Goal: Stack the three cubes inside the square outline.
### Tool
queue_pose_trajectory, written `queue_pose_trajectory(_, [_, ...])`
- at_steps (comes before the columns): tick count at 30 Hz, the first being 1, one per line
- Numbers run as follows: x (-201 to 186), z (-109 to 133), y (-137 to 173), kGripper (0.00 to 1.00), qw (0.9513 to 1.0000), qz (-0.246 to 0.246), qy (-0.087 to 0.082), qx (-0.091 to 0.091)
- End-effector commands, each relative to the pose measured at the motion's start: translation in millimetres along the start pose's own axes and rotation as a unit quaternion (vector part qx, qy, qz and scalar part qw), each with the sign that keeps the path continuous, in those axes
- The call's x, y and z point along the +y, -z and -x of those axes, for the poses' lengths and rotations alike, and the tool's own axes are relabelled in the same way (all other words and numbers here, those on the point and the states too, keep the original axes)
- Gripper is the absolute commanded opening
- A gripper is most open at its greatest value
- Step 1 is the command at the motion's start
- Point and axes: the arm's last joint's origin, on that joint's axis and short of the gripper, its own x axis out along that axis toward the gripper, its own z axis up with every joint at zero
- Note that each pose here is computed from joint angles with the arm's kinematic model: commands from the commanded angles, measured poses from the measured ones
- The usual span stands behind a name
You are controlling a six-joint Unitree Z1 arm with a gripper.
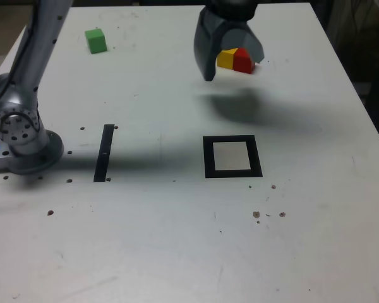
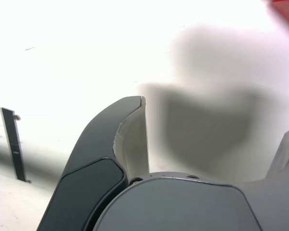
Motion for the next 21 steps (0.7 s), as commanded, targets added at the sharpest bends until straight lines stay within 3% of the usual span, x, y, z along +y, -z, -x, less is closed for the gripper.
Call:
queue_pose_trajectory(1, [1, -1, -8, 0.97, 1.0, 0.0, 0.002, 0.004])
queue_pose_trajectory(21, [30, -6, -59, 0.97, 0.9992, 0.035, 0.016, -0.008])
